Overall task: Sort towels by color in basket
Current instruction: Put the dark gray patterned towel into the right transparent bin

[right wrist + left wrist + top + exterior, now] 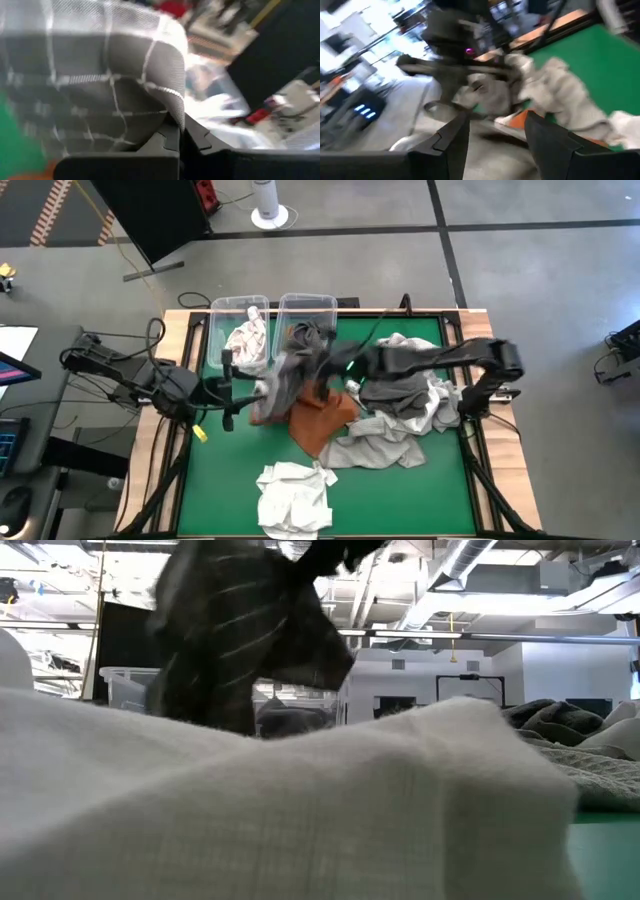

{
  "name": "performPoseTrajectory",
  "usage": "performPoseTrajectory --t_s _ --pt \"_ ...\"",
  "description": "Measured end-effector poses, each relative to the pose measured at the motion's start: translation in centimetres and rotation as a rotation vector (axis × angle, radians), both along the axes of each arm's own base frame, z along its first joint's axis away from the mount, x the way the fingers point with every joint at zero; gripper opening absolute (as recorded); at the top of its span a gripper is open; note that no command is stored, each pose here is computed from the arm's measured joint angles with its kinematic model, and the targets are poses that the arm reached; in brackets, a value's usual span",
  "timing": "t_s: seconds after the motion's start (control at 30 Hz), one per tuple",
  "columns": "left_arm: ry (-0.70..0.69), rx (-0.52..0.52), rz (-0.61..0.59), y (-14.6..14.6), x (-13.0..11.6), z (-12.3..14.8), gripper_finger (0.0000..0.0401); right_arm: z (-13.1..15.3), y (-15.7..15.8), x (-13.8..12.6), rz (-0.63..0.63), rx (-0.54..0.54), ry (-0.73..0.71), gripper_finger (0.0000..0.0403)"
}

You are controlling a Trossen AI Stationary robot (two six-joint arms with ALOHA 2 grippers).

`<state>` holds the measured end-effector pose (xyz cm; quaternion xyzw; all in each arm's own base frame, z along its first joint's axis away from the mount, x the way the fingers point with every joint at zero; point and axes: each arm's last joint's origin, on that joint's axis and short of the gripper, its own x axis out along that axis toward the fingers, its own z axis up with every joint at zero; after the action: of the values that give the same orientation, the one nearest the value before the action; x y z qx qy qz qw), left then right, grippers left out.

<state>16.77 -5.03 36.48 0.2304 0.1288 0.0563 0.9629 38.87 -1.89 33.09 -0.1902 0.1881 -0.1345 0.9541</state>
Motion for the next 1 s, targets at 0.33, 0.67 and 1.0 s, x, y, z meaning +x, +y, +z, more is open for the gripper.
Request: performPoseTrajectory --t_s 0.33,0.67,1.0 --pt "0.014 -0.054 0.104 2.3 -0.1 -3.1 0.018 9.4 -6.6 -5.5 -0.053 -0.053 -0.464 0.0017" --pt "-0.21 -0.208 0.171 3.7 -3.8 -4.9 0.018 16.6 -12.2 -7.7 -0.208 -0.146 -0.751 0.002" --pt "-0.258 -0.212 0.175 4.0 -5.3 -5.9 0.018 22.2 -16.1 -6.4 -0.254 -0.165 -1.061 0.0019"
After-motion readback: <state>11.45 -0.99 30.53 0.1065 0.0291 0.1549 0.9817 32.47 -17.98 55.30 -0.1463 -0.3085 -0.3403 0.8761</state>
